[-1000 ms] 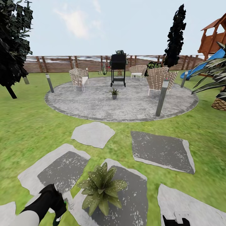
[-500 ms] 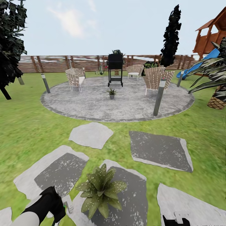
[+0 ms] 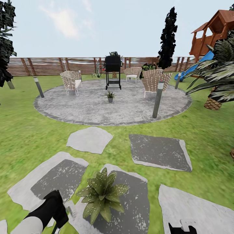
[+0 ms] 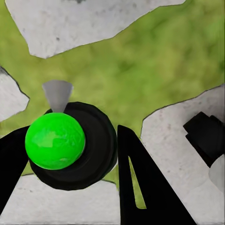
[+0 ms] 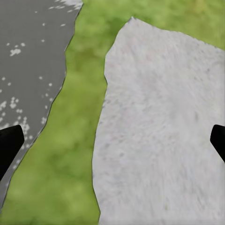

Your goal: Pick up the pesticide atomizer in the garden and spray insectifuge to fully cover both potted plants in the garden.

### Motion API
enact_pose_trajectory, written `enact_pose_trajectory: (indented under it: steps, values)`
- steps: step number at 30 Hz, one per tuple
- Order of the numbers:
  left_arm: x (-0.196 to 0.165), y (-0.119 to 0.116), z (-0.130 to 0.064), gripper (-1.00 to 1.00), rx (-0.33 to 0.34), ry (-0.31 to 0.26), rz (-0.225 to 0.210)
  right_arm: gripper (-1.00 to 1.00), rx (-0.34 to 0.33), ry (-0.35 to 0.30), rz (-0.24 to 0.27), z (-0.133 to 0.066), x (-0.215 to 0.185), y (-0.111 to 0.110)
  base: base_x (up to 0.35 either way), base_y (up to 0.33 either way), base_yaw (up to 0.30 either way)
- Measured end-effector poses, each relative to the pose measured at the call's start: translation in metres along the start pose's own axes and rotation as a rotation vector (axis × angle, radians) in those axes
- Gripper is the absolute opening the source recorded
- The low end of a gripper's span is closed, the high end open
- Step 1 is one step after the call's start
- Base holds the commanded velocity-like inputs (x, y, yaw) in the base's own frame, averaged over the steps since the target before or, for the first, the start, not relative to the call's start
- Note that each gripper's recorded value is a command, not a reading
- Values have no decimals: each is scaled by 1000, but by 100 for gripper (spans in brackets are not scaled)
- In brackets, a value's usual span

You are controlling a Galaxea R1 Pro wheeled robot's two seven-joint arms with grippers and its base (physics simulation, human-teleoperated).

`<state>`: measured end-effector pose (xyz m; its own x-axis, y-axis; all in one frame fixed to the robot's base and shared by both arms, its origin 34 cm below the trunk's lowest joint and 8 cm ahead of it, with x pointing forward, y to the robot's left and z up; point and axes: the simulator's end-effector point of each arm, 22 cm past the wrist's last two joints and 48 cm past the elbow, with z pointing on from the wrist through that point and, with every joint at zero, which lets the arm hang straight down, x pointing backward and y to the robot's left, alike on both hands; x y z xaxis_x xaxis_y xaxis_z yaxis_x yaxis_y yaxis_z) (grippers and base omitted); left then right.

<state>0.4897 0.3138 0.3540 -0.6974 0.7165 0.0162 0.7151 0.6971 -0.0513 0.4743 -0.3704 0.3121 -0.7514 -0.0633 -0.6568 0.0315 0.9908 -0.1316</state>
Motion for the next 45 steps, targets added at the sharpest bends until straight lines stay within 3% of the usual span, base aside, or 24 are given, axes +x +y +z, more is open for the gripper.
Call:
enact_pose_trajectory:
  steps: [5,8,11,15,19,22,24,26,28,31,34,45]
  values:
    - [11,-9,6,-100,3,54,56,100,0,0,0,0,0,0,0,0,0]
    - [17,-8,7,-100,14,54,46,100,0,0,0,0,0,0,0,0,0]
    - [39,-10,0,-100,102,67,14,100,-1,0,-1,0,0,0,0,0,0]
    - [33,-14,-2,-100,127,39,-2,100,-2,0,-1,0,0,0,0,0,0]
    - [22,-3,0,-100,60,9,-13,100,-5,1,0,0,0,3,0,0,0]
    - [-4,-20,5,-100,65,-32,-2,100,-5,0,1,0,0,3,0,0,0]
    - [-9,-11,8,-100,0,-35,-1,100,-5,1,1,0,0,3,0,0,0]
    - [-12,-7,7,-100,-21,-40,-5,100,-6,1,1,0,0,3,0,0,0]
    - [-14,-9,8,-100,-16,-49,-15,100,-6,1,1,0,1,3,0,0,0]
    - [-27,-14,6,-100,19,-116,-63,100,-6,1,1,0,1,3,0,0,0]
    - [-42,-19,5,-100,40,-185,-45,100,-5,1,1,0,1,3,-86,15,0]
    - [-48,-18,2,-100,37,-204,-43,100,-11,10,4,-1,5,7,-234,-85,200]
